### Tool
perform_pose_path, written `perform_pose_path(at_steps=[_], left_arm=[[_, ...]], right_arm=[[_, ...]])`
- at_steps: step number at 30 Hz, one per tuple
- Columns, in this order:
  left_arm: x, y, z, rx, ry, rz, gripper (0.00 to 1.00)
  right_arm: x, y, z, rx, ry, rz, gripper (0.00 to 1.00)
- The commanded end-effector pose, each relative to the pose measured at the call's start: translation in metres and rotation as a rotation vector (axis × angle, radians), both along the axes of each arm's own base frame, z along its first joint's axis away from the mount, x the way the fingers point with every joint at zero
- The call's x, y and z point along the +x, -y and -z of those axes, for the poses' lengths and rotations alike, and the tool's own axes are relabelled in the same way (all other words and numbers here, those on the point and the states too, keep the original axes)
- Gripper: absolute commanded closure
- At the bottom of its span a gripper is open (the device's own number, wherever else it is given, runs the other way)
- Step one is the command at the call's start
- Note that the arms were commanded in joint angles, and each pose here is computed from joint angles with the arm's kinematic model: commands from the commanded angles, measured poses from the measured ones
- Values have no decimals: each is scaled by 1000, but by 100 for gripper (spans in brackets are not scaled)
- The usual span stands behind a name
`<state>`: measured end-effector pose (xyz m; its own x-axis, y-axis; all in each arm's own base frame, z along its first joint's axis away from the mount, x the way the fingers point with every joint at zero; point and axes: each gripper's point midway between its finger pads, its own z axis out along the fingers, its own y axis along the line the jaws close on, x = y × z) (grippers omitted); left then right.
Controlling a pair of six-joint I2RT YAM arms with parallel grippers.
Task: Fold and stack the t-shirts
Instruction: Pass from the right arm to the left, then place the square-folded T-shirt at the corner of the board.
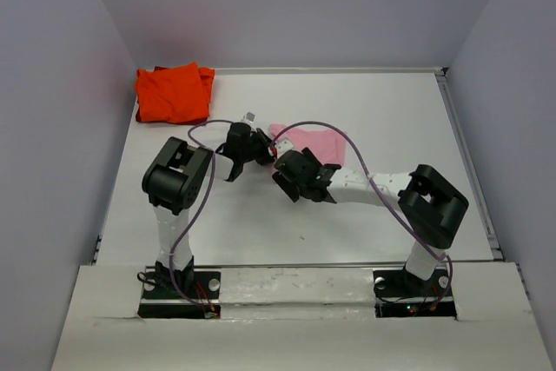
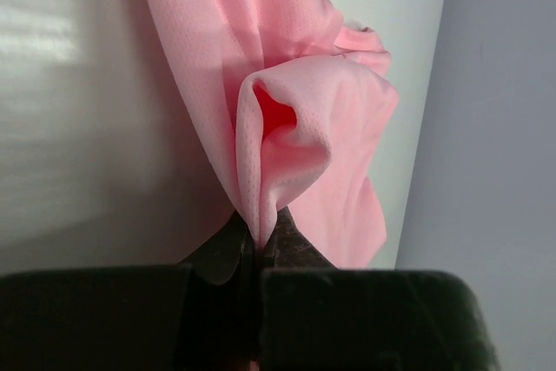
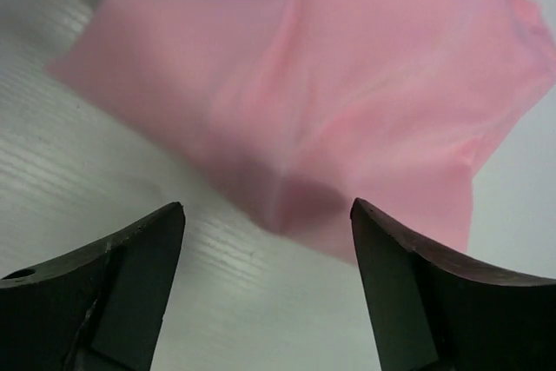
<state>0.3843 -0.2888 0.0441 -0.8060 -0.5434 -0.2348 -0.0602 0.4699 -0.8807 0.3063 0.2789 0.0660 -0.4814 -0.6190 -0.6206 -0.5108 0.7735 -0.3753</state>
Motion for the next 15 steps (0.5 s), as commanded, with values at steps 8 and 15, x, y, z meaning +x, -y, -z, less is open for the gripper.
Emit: perform_pose_path(at_steps=[8,15], left_arm=[[110,-55,-13,464,112,65,100],[176,-118,-15,656,117,28,100]], right_arm=[[-61,6,5,223,-125,99,17],[-102,-20,13,318,-199,18,17]])
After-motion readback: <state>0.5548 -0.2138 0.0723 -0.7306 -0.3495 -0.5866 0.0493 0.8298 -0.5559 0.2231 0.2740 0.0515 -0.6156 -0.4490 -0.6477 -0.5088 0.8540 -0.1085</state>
